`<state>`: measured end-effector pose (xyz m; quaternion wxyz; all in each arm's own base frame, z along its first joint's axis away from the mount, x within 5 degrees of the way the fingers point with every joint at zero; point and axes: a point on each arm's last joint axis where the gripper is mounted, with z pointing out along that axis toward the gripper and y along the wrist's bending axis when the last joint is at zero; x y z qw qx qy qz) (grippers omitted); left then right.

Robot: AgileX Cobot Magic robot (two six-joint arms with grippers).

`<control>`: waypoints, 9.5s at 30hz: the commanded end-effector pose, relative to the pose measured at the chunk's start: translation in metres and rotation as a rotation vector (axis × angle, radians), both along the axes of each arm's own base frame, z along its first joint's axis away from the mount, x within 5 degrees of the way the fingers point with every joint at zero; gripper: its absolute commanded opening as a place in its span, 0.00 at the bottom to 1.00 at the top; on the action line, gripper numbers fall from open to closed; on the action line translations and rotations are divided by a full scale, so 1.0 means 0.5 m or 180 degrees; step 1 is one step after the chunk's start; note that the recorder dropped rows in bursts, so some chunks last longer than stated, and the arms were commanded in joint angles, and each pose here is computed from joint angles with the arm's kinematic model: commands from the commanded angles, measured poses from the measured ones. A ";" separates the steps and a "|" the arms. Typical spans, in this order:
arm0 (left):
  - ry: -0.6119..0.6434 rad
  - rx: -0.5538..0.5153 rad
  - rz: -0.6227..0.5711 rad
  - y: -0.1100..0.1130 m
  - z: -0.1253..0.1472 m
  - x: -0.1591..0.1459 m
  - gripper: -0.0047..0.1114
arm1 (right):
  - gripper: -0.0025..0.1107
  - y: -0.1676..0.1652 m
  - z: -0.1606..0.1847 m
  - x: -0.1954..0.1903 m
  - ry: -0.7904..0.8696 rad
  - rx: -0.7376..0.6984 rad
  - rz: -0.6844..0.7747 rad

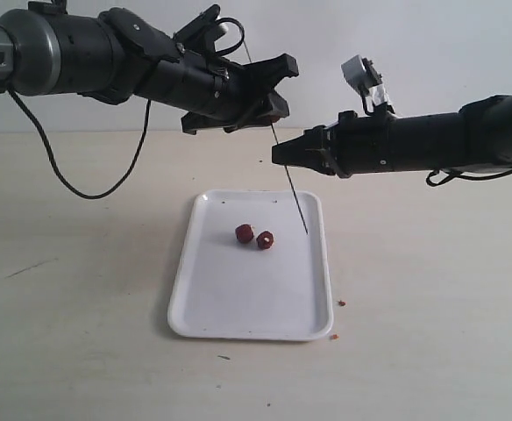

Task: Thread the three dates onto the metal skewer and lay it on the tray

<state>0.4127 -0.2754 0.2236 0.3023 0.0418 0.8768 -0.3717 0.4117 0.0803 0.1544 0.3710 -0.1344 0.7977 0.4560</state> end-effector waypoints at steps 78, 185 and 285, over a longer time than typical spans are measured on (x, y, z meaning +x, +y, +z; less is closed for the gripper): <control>-0.1016 0.3397 -0.2948 -0.044 -0.232 -0.081 0.41 | 0.02 -0.132 0.060 -0.052 0.0752 -0.0832 -0.0052; -0.0004 -0.0134 0.0346 0.037 -0.012 0.037 0.33 | 0.02 -0.080 0.013 -0.094 0.0804 -0.0535 0.0308; 0.0734 0.2617 -0.1057 -0.118 -0.185 -0.044 0.59 | 0.02 -0.189 0.070 -0.097 0.0741 -0.0648 -0.0361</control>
